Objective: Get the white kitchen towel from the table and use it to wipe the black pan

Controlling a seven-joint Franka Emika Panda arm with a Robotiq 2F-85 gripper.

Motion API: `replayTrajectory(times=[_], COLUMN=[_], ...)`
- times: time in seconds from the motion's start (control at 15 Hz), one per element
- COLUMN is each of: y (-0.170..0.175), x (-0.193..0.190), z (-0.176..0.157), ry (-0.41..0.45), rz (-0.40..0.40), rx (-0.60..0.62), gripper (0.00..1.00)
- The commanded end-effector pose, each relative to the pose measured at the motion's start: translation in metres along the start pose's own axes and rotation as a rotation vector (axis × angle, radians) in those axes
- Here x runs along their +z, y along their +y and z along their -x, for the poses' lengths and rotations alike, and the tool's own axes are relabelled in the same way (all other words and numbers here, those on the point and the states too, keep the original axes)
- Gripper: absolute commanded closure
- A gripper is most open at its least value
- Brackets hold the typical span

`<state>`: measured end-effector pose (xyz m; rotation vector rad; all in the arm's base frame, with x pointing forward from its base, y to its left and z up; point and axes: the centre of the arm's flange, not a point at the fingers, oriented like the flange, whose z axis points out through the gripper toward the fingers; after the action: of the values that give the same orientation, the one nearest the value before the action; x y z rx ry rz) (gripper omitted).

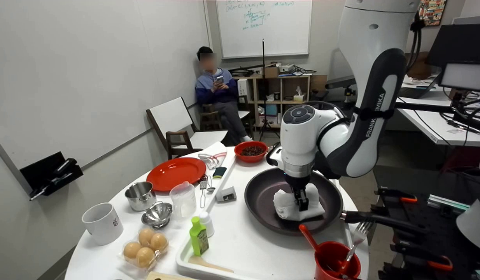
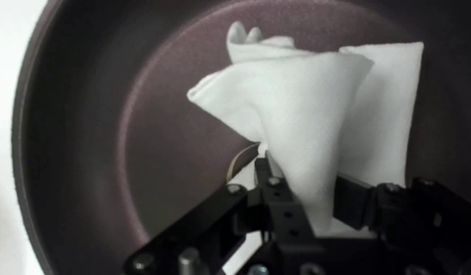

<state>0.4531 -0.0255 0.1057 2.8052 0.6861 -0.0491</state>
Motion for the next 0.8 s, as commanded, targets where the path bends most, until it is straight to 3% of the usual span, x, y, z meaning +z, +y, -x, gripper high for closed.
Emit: replayTrajectory(times=[0.0, 0.4, 0.73], y=[-0.025, -0.032, 0.015], x=[-0.013, -0.006, 0.005], z=[0.012, 0.016, 0.011], ry=[0.027, 0.028, 0.002], rz=[0.016, 0.041, 0.053], rx=[-0.048, -0.1, 0.001], gripper=[0.9, 0.9, 0.9])
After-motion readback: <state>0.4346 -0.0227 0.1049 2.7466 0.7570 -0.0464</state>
